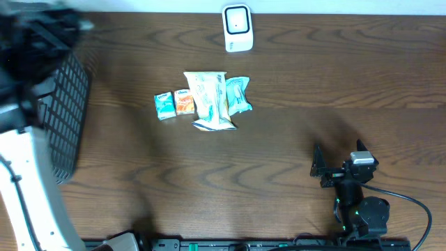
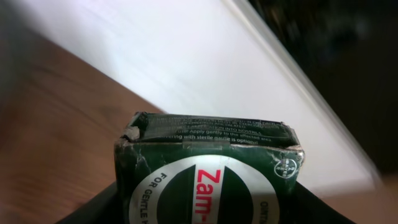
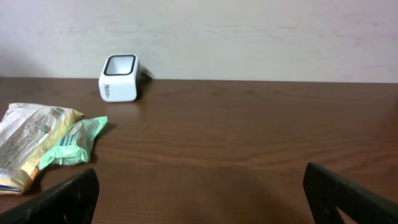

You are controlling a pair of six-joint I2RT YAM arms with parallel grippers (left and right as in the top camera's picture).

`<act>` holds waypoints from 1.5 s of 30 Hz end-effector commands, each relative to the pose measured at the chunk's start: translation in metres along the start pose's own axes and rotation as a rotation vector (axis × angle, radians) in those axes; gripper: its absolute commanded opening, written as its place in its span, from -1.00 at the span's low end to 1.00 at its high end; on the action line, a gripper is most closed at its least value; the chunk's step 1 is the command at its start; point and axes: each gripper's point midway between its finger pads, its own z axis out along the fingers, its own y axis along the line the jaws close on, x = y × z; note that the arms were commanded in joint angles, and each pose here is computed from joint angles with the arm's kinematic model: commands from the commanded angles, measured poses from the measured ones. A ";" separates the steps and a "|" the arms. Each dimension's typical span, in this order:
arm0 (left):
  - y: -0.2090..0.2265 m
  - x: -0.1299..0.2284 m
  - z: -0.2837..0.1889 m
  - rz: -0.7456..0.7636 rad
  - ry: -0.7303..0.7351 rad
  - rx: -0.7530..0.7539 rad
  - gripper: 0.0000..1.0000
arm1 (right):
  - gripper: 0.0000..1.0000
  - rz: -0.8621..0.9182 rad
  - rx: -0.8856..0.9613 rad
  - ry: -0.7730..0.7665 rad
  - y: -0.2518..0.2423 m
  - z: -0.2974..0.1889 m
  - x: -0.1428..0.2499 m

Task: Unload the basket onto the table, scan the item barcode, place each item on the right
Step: 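Carry the Zam-Buk tin to the scanner and hold it beneath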

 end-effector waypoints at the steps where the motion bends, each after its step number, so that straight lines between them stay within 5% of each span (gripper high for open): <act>1: -0.034 0.044 0.032 0.127 0.127 0.063 0.15 | 0.98 0.014 -0.003 0.000 0.001 0.000 0.001; 14: -0.072 0.214 0.156 0.379 0.389 -0.060 0.15 | 0.98 0.014 -0.003 0.000 0.001 0.000 0.001; 25: -0.076 0.346 0.231 0.473 0.539 -0.004 0.16 | 0.99 0.014 -0.003 0.000 0.001 0.000 0.001; 41: -0.017 0.426 0.266 0.452 0.678 -0.108 0.18 | 0.99 0.014 -0.003 0.000 0.001 0.000 0.001; 45: -0.008 0.435 0.269 0.422 0.692 -0.134 0.68 | 0.99 0.014 -0.003 0.000 0.001 0.000 0.001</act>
